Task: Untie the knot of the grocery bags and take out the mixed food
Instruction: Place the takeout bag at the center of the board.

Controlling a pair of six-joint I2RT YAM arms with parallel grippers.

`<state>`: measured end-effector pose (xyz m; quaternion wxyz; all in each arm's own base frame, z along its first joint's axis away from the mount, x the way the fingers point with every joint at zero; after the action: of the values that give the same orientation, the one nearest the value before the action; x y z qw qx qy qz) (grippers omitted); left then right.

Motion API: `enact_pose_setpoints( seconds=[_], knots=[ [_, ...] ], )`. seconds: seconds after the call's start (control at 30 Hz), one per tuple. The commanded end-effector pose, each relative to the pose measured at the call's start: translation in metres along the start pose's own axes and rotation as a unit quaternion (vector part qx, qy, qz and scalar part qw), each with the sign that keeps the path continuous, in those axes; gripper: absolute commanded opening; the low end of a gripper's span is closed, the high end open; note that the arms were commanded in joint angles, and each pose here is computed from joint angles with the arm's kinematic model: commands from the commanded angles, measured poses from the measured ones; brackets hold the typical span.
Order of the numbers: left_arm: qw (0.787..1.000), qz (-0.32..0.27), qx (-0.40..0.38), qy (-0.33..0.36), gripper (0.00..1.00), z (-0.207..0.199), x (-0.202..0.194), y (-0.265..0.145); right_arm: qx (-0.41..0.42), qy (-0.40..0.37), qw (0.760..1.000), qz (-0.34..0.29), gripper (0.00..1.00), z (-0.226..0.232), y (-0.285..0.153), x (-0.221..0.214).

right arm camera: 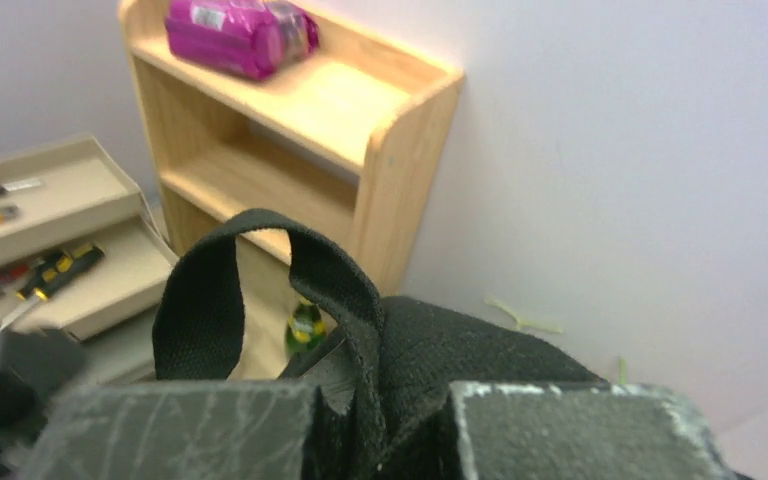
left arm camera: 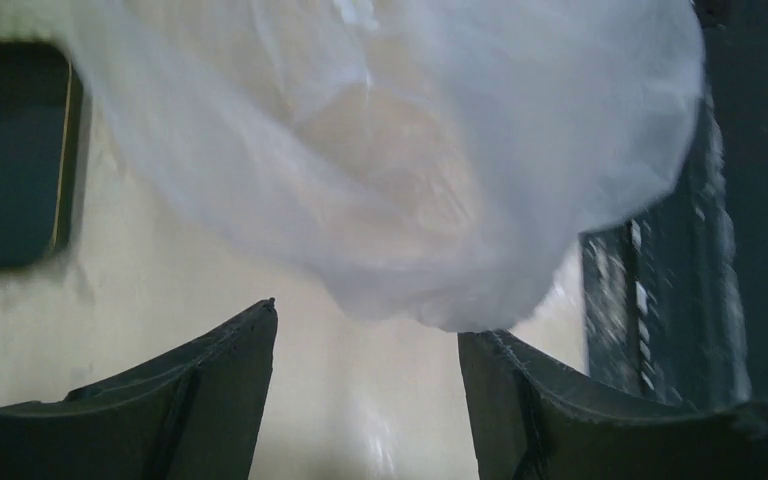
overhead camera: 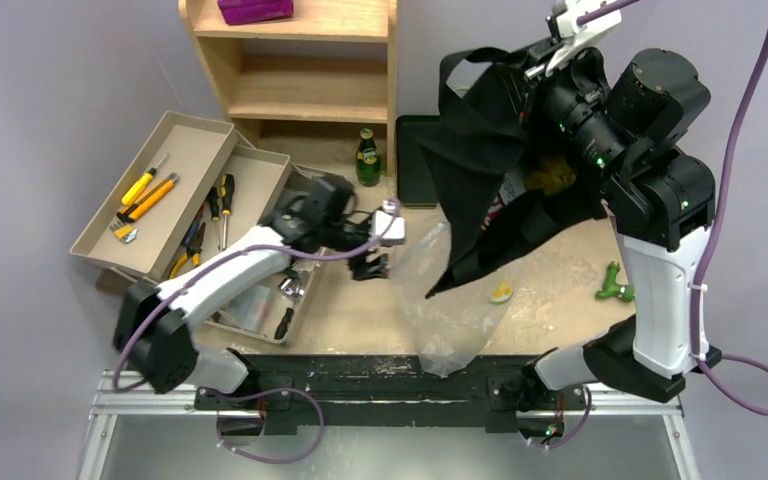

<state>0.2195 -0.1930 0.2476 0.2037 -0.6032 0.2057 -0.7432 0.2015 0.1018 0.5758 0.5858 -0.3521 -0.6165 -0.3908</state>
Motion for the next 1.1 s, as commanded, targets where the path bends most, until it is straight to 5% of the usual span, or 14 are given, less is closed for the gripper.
enact_pose_setpoints(
  seconds=[0.0, 0.2, 0.4, 0.53, 0.73, 0.87, 1.07],
  knots=[
    [0.989, -0.105, 0.066, 0.083, 0.65, 0.041, 0.044, 0.082, 0.012, 0.003, 0.941, -0.338, 0.0, -0.002, -0.049, 0.122],
    [0.945, -0.232, 0.093, 0.211, 0.69, 0.044, 0.098, 0.174, 0.016, 0.006, 0.929, -0.369, 0.0, 0.0, -0.03, 0.123],
    [0.918, -0.273, 0.115, 0.262, 0.79, 0.048, 0.118, 0.185, 0.006, 0.011, 0.934, -0.358, 0.0, 0.0, -0.012, 0.113],
    [0.913, -0.272, 0.102, 0.286, 0.88, 0.032, 0.105, 0.142, 0.026, -0.005, 0.93, -0.367, 0.0, 0.003, -0.009, 0.111],
    [0.937, -0.195, 0.159, 0.243, 0.9, 0.03, 0.063, 0.055, 0.101, 0.023, 0.921, -0.375, 0.0, 0.017, -0.011, 0.112],
    [0.957, -0.125, 0.207, 0.16, 0.9, 0.038, 0.039, 0.004, 0.164, 0.064, 0.911, -0.374, 0.0, 0.028, -0.015, 0.109],
    [0.939, -0.055, 0.338, 0.019, 0.88, 0.069, 0.023, -0.076, 0.212, 0.108, 0.928, -0.289, 0.0, 0.039, 0.001, 0.071]
  ],
)
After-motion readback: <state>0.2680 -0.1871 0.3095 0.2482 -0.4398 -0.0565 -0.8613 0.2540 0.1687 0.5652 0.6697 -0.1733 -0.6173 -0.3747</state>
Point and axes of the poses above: each gripper's point midway between its finger pads, its own y axis out along the fingers, its own z axis along the line the jaws close on, x = y × z, the point moved 10 cm from there along -y, back along the fingers, and after that the axes turned 10 degrees about y, right-handed, at the moved point
